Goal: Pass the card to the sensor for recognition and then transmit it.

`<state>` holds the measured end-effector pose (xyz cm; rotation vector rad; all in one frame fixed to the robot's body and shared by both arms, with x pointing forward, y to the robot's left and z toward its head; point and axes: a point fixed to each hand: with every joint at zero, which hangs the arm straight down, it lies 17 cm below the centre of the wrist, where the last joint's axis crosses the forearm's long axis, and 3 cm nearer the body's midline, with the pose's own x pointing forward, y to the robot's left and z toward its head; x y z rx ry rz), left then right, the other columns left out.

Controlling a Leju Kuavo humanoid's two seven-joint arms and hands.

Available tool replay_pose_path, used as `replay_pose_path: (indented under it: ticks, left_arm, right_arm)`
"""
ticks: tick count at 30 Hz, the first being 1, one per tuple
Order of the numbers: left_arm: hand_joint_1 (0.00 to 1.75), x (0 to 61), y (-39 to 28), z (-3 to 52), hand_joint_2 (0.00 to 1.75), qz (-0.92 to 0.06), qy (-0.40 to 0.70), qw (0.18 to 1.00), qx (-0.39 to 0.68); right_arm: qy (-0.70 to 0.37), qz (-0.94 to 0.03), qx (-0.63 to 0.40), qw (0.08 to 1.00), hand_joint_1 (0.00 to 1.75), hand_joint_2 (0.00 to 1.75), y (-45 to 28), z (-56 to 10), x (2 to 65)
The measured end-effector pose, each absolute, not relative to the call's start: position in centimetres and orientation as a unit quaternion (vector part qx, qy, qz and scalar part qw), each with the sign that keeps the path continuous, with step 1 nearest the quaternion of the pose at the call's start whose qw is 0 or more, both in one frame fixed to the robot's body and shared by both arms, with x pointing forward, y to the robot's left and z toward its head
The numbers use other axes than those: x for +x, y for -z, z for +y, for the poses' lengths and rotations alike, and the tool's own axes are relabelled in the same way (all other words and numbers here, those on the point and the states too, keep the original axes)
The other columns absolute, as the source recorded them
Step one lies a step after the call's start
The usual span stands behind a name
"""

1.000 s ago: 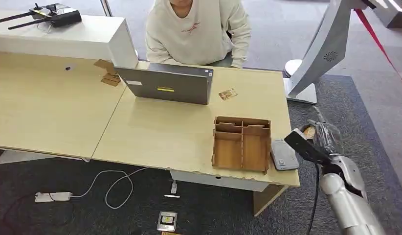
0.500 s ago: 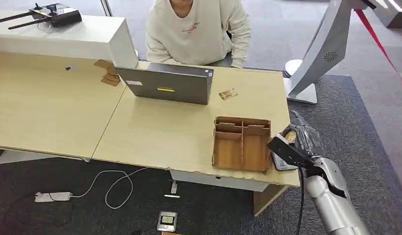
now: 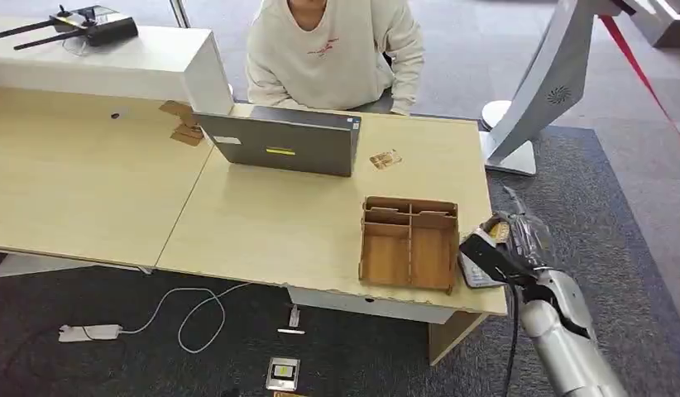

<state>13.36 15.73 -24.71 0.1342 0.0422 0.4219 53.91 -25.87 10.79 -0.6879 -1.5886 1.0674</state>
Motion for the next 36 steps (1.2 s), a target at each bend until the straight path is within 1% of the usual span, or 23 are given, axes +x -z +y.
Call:
replay_pose_path:
  ticks: [7, 15, 36]
  left_arm:
    - [0.00, 13.2, 24.7, 15.8, 0.00, 0.024, -0.211, 0.975, 0.070]
    - [0.00, 13.2, 24.7, 15.6, 0.00, 0.027, -0.215, 0.974, 0.068]
    - [0.00, 13.3, 24.7, 15.6, 0.00, 0.023, -0.222, 0.972, 0.068]
  right_arm:
    - [-0.452, -0.648, -0.298, 0.535, 1.75, 1.75, -9.7, -28.4, 53.9]
    - [-0.459, -0.636, -0.301, 0.542, 1.75, 1.75, -8.6, -29.1, 53.8]
    - [-0.490, -0.603, -0.277, 0.565, 1.75, 1.75, -5.9, -28.1, 52.9]
